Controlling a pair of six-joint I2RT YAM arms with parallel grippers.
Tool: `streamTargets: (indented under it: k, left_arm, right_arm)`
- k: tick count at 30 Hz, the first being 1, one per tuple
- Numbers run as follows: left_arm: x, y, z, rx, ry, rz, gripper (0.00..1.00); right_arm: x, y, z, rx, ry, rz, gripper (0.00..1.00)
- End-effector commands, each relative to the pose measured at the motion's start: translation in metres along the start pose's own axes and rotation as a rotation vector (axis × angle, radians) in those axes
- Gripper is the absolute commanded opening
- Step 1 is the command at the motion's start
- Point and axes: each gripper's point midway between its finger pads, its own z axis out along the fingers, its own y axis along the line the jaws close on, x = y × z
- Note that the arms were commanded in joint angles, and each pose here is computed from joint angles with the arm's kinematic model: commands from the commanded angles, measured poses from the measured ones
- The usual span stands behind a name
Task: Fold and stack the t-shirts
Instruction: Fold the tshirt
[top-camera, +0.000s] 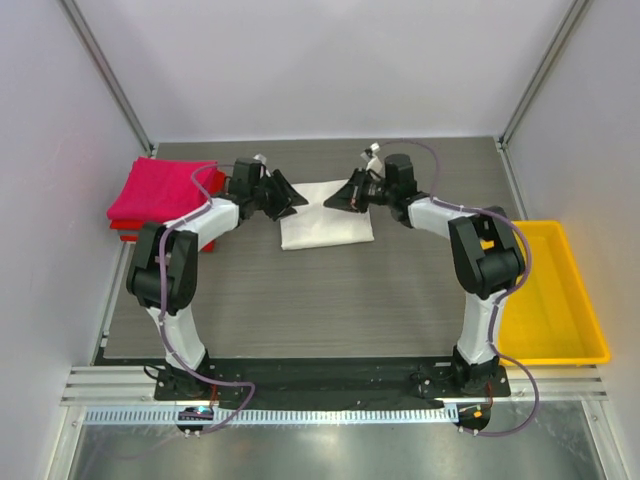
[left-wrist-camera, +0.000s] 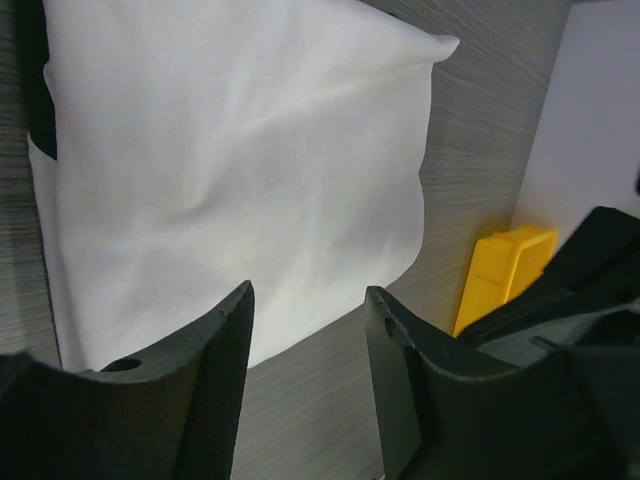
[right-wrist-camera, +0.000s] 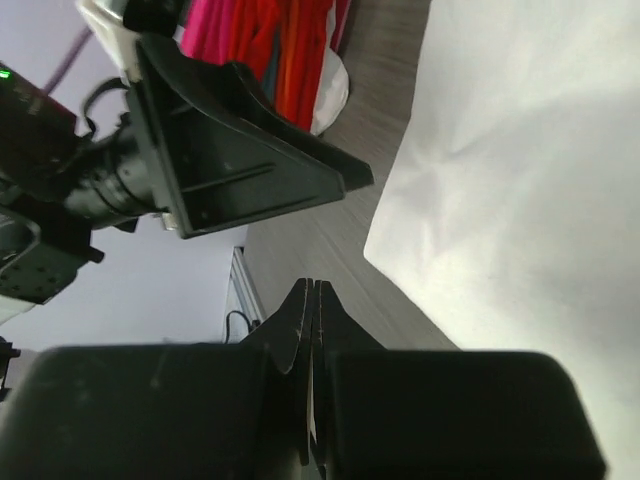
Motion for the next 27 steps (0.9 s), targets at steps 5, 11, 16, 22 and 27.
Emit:
streamTargets:
  k: [5, 11, 16, 22, 27]
  left_arm:
    - [0.001, 0.009, 0.006, -0.027, 0.012, -0.006, 0.49]
    - [0.011, 0.032, 0.020, -0.077, 0.038, -0.019, 0.48]
    - [0.010, 0.033, 0.021, -0.082, 0.034, -0.013, 0.48]
    - [-0.009, 0.016, 0.012, -0.086, -0.011, 0.021, 0.48]
    - [-0.030, -0.008, 0.016, -0.052, -0.043, 0.018, 0.48]
  right_arm:
    - [0.009, -0.089, 0.015, 0.117, 0.008, 0.147, 0.01]
    - [0.007, -0.157, -0.017, 0.161, -0.054, 0.298, 0.01]
    - [0.006, -0.154, -0.026, 0.128, -0.081, 0.330, 0.01]
    - [-0.019, -0.115, -0.034, 0.079, -0.123, 0.236, 0.02]
    - [-0.054, -0.097, -0.028, 0.072, -0.145, 0.198, 0.02]
